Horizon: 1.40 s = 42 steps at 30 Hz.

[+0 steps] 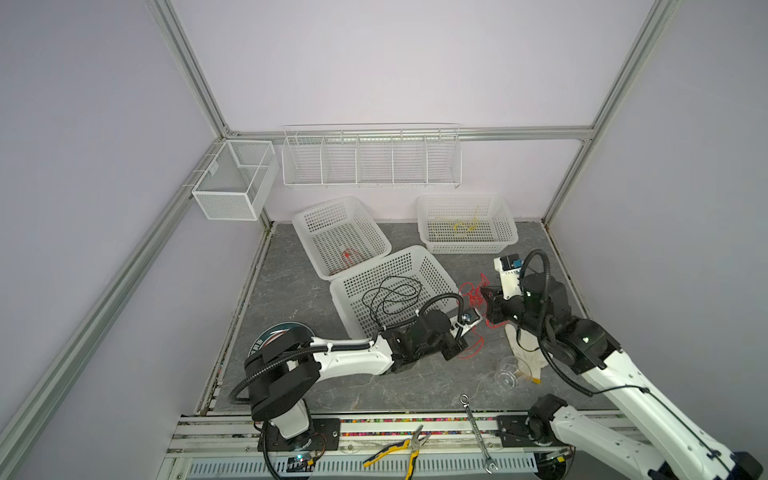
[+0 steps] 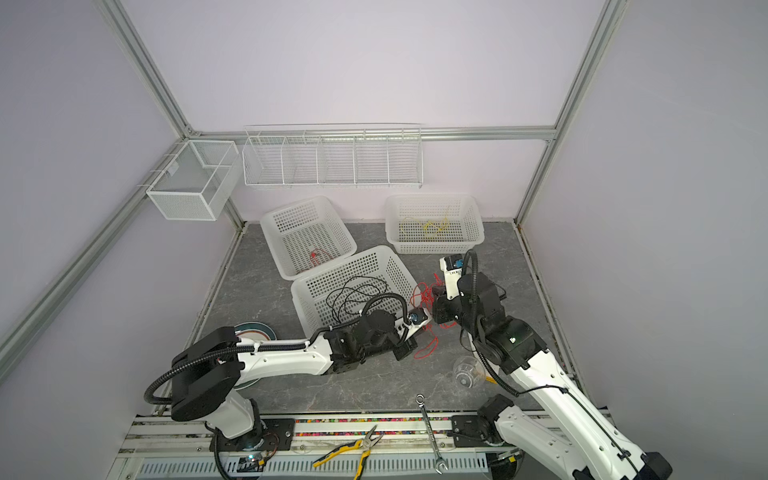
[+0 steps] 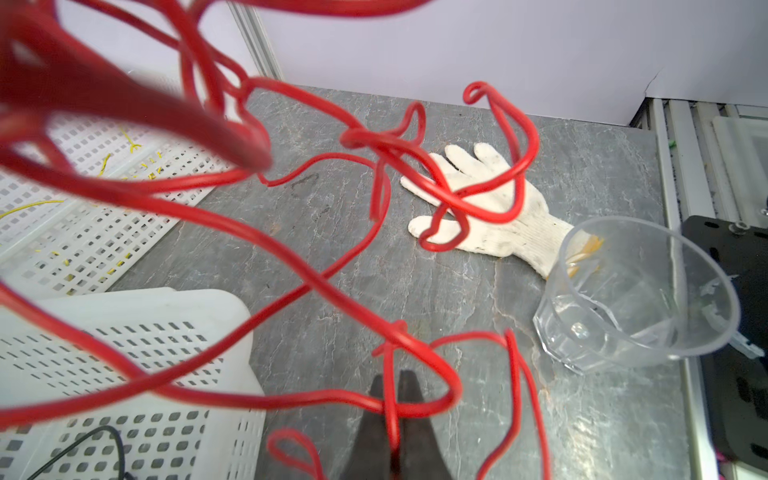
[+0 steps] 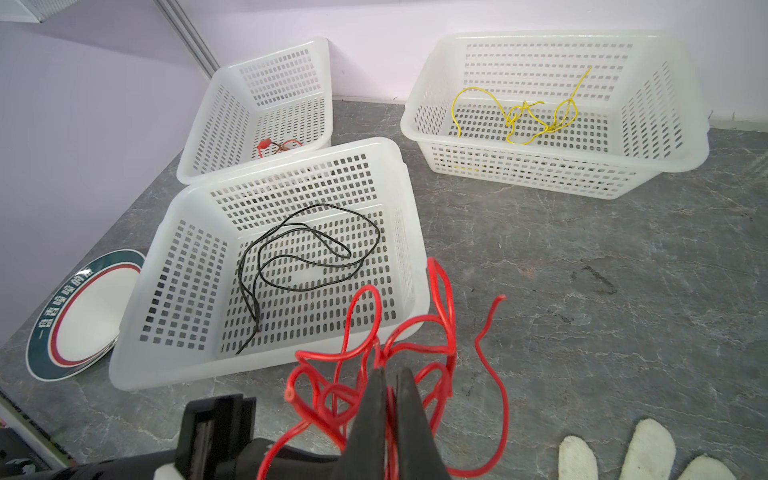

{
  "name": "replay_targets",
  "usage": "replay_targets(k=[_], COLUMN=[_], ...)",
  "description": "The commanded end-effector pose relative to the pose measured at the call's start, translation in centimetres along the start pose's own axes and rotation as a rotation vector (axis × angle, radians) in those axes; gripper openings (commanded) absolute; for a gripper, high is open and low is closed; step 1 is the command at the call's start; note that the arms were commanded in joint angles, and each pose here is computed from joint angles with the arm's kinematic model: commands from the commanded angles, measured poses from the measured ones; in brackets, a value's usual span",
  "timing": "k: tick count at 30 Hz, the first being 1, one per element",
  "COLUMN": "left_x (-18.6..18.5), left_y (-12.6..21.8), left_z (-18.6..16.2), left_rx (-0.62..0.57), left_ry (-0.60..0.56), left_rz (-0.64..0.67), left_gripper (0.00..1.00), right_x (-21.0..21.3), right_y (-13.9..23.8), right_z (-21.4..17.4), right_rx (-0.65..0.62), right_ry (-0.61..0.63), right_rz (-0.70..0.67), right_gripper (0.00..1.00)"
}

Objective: Untangle the cables
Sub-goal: 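Lift the red strand with the left gripper while the right holds the tangle, then pull the red cable with the left gripper toward the basket farthest from the robot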

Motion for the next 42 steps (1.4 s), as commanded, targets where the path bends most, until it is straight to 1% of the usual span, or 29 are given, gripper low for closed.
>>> replay_targets(k=[1,4,7,9,13,17,23,29,30,31,32,37,42], left_x=[-0.4,-0.4,-0.3,-0.1,0.4,0.9,2.2,4.1,4.4,5.0,5.4,8.1,9.4], left_y=[0.6,1.8,3.5,4.9,7.7,10.1,12.4,14.1,14.4,14.9,15.3,17.7,19.1], left_z=[1.8,2.9,4.1,4.8,5.8,6.7,7.1,7.2,7.3,7.3,7.3,7.3,7.1], left_rx=[-0.029,-0.06,-0.105,-0.142,-0.252,-0.314,-0.348,-0.334,-0.335,-0.332,-0.337,-0.366,-0.363], left_ry=[-0.002,-0.007,-0.026,-0.031,-0.037,-0.038,-0.05,-0.044,-0.037,-0.023,-0.005,0.1,0.136], left_rz=[-0.006,-0.005,0.017,0.043,0.094,0.174,0.347,0.601,0.623,0.679,0.707,0.845,0.962], left_gripper=[0.0,0.0,0.0,0.0,0.0,0.0,0.0,0.0,0.0,0.0,0.0,0.0,0.0], right_x=[-0.5,-0.7,-0.9,-1.0,-1.7,-2.6,-3.9,-5.2,-5.4,-5.6,-5.8,-6.9,-7.6], right_y=[-0.8,-1.9,-3.3,-3.8,-4.3,-4.4,-4.7,-4.9,-4.9,-4.9,-4.9,-4.8,-4.8], right_z=[0.2,-0.8,-2.7,-3.6,-5.0,-5.9,-6.8,-7.5,-7.6,-7.7,-7.8,-8.5,-9.1], right_rx=[-0.01,0.015,0.08,0.11,0.155,0.176,0.202,0.229,0.23,0.234,0.238,0.264,0.276], right_ry=[-0.016,-0.022,-0.027,-0.027,-0.039,-0.072,-0.124,-0.183,-0.191,-0.2,-0.207,-0.256,-0.29], right_rz=[-0.066,-0.101,-0.129,-0.151,-0.208,-0.272,-0.344,-0.392,-0.398,-0.408,-0.416,-0.457,-0.476], right_gripper=[0.07,0.06,0.07,0.07,0.07,0.06,0.06,0.06,0.06,0.06,0.06,0.06,0.06])
Point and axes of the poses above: each gripper's point midway between its finger pads, its own y axis back along the fingers, its own x axis along the line the jaws close on, z = x × y, the point moved 10 cm from there along y, back along the fingers, and after that the axes turned 15 degrees about y, right-handed, at the moved point
